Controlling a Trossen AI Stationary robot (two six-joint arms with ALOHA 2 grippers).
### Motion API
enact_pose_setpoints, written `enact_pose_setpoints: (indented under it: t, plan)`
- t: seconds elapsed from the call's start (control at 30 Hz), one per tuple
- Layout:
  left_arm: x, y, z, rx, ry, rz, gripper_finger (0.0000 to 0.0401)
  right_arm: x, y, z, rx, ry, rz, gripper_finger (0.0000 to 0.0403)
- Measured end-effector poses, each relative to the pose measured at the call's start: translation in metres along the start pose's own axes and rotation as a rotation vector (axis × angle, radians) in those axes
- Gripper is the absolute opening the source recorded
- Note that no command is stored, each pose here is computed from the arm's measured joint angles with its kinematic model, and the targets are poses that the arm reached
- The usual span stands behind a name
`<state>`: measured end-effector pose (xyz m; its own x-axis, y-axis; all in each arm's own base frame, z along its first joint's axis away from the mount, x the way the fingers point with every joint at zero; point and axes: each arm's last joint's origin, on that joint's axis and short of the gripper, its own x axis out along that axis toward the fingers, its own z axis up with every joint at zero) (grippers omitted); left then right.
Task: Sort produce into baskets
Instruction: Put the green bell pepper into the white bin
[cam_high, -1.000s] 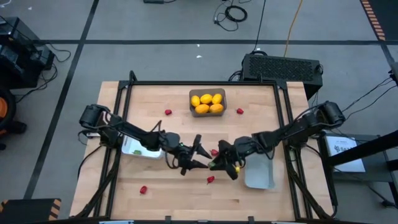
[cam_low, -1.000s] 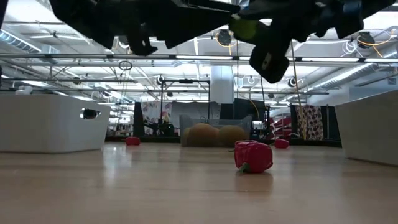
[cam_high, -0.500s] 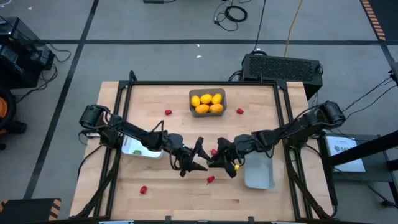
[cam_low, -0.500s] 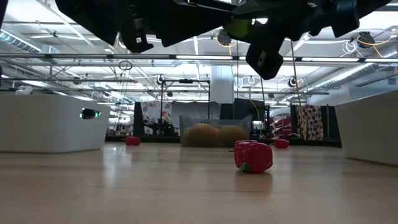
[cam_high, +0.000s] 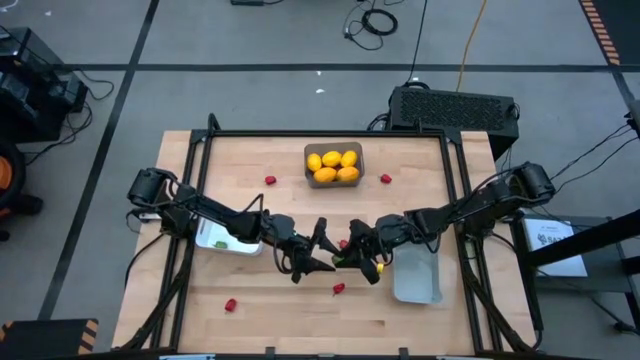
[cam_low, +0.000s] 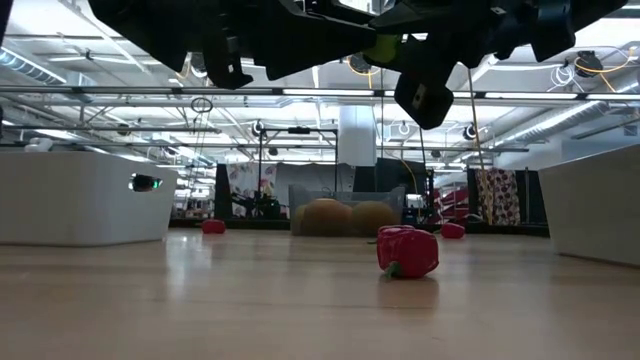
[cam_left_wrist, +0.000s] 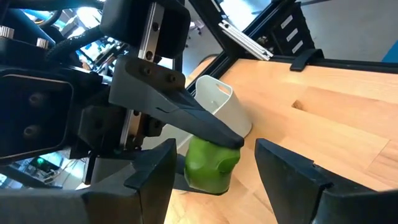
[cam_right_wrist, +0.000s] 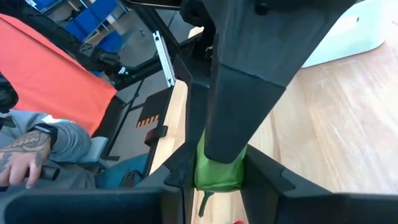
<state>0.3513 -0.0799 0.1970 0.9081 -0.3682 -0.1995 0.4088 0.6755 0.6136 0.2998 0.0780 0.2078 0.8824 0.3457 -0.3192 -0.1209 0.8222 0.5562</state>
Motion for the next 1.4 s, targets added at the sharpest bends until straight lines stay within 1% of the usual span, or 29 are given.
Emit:
enact_pose_setpoints:
  t: [0.23,0.53,0.67,0.77,0.93,1.03,1.1,1.2,1.4]
  plan:
    - [0.000,0.000,0.000,0.000,0.001,0.000,0.0220,0.000,0.000,0.000,-0.003,-0.001,0.001,0.0091]
    - [0.000,0.001,0.000,0.002,0.006,0.012,0.0146,0.000,0.001,0.001,-0.009,-0.015,0.011,0.0091]
    - [0.000,0.002,-0.001,0.002,0.008,0.015,0.0122,0.000,0.001,0.001,-0.009,-0.014,0.014,0.0095]
    - [-0.001,0.003,-0.002,0.000,0.011,0.018,0.0115,0.000,0.001,0.001,-0.017,-0.020,0.004,0.0114]
    - [-0.001,0.003,-0.002,-0.002,0.021,0.022,0.0114,0.000,-0.001,0.003,-0.046,-0.036,-0.014,0.0158]
    - [-0.004,0.004,0.002,-0.001,0.036,0.041,0.0113,-0.001,-0.003,0.004,-0.063,-0.036,-0.014,0.0179]
    - [-0.009,0.004,0.006,-0.004,0.082,0.036,0.0113,-0.001,-0.005,0.006,-0.077,-0.037,-0.016,0.0189]
    - [-0.019,0.000,0.011,-0.013,0.211,0.011,0.0113,-0.002,-0.011,0.009,-0.102,-0.045,-0.039,0.0197]
    - [-0.057,-0.004,0.026,-0.121,0.480,0.001,0.0112,-0.006,-0.029,0.020,-0.191,-0.073,-0.102,0.0201]
